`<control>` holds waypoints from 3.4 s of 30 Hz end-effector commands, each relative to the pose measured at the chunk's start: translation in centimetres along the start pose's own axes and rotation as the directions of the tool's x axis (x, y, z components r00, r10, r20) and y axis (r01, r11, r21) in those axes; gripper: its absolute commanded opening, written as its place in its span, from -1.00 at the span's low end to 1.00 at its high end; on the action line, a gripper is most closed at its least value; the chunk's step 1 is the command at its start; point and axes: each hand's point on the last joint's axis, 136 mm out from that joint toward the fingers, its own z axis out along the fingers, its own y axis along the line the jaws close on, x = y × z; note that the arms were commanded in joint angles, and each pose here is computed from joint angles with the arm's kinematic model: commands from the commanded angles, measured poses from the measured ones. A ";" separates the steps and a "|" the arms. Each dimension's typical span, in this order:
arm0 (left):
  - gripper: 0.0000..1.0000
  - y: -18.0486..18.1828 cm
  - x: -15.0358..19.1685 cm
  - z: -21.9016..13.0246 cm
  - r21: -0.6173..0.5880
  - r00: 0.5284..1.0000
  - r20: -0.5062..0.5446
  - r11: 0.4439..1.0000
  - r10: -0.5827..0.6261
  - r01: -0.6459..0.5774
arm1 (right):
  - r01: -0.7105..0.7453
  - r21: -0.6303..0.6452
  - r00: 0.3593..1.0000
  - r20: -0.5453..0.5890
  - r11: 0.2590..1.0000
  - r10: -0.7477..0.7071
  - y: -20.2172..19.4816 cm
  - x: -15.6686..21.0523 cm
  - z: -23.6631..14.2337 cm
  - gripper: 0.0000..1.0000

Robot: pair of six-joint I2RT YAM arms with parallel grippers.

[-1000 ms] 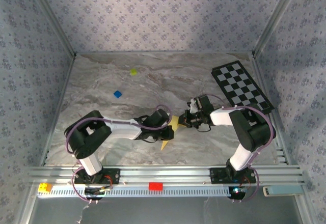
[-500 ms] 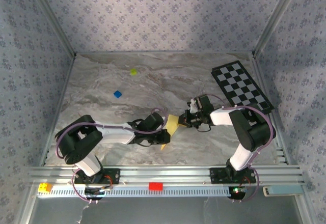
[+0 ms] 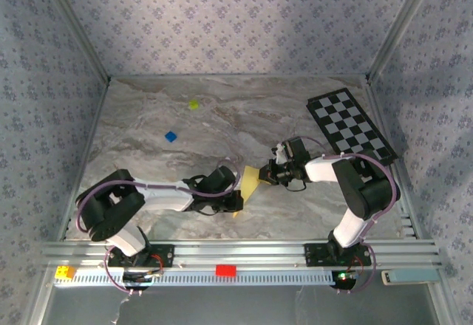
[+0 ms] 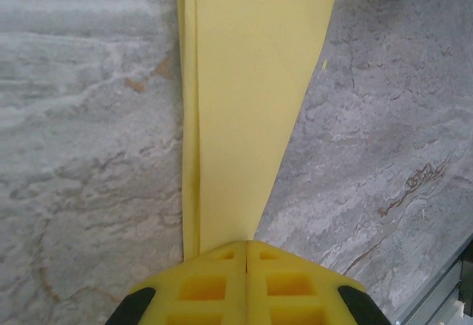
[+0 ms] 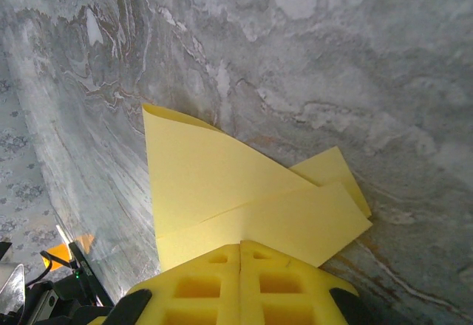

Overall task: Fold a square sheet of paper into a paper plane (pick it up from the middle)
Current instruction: Fold the wing for the fifth time at the center of the table, then move a paper plane to the center of the table.

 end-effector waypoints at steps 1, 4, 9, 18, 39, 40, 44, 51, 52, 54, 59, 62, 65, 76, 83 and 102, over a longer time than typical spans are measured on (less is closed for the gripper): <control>-0.91 -0.6 -0.6 -0.9 0.006 0.999 0.042 1.000 0.012 -0.012 | -0.032 0.077 0.999 0.000 0.997 0.032 -2.3 0.1 0.1 -0.99; -0.91 -2.3 -2.1 -1.5 0.041 0.995 0.093 0.999 0.032 -0.036 | -0.032 0.077 0.999 0.005 0.997 0.031 -2.1 -0.1 -0.1 -0.99; -0.89 -3.4 -3.8 -0.9 0.071 0.991 0.133 0.997 0.034 -0.044 | -0.033 0.083 0.999 0.014 0.996 0.032 -2.2 0.0 -0.3 -0.99; -0.88 -2.7 -3.5 1.7 0.049 0.998 0.068 0.999 0.011 -0.014 | -0.039 0.089 0.999 0.007 0.995 0.039 -2.6 0.2 -0.2 -0.99; -0.94 0.4 -2.0 3.0 -0.045 0.990 0.080 0.991 -0.120 0.124 | 0.095 0.059 0.994 0.051 0.994 -0.098 2.8 -1.7 -2.8 -0.64; -0.94 0.5 -2.1 3.1 -0.044 0.986 0.093 0.989 -0.135 0.140 | 0.082 0.139 0.992 0.079 0.987 -0.094 2.4 -2.0 -3.8 -0.60; -0.94 0.4 -2.3 3.4 -0.032 0.977 0.123 0.984 -0.173 0.178 | 0.048 0.290 0.978 0.183 0.956 -0.104 0.1 -2.4 -7.2 -0.57; -0.89 -1.0 -3.0 3.2 0.019 0.967 0.171 0.981 -0.191 0.191 | -0.001 0.170 0.956 0.289 0.985 -0.049 0.0 -1.4 -9.1 -0.57; -0.87 -1.3 -3.3 3.1 0.033 0.964 0.185 0.981 -0.193 0.190 | 0.004 0.149 0.954 0.294 0.989 -0.048 0.2 -1.3 -9.0 -0.57; -0.82 -2.2 -3.9 2.7 0.064 0.961 0.203 0.981 -0.190 0.181 | 0.012 0.119 0.956 0.288 0.993 -0.046 0.6 -0.9 -8.9 -0.57; -0.58 -4.9 -5.4 0.7 0.118 0.960 0.248 0.987 -0.132 0.106 | 0.012 0.098 0.960 0.277 0.995 -0.039 0.7 -0.6 -8.6 -0.57; -0.56 -5.2 -6.0 -0.2 0.092 0.957 0.272 0.992 -0.104 0.082 | 0.045 0.079 0.961 0.270 0.996 -0.065 1.4 -0.7 -8.4 -0.58; -0.56 -4.7 -6.3 -1.1 0.070 0.949 0.299 0.994 -0.102 0.085 | 0.077 0.061 0.968 0.234 0.995 -0.089 2.2 -0.4 -8.1 -0.57; -0.61 -0.4 -6.7 -3.6 -0.012 0.942 0.309 0.990 -0.129 0.140 | 0.099 0.058 0.983 0.151 0.993 -0.107 2.7 0.5 -5.8 -0.58; -0.68 1.0 -7.1 -3.1 -0.051 0.947 0.279 0.982 -0.160 0.181 | 0.116 0.061 0.984 0.125 0.991 -0.123 3.2 0.7 -4.7 -0.58; -0.70 0.4 -6.5 0.1 -0.060 0.981 0.135 0.987 -0.141 0.150 | 0.103 0.063 0.990 0.093 0.993 -0.108 2.9 1.0 -3.6 -0.58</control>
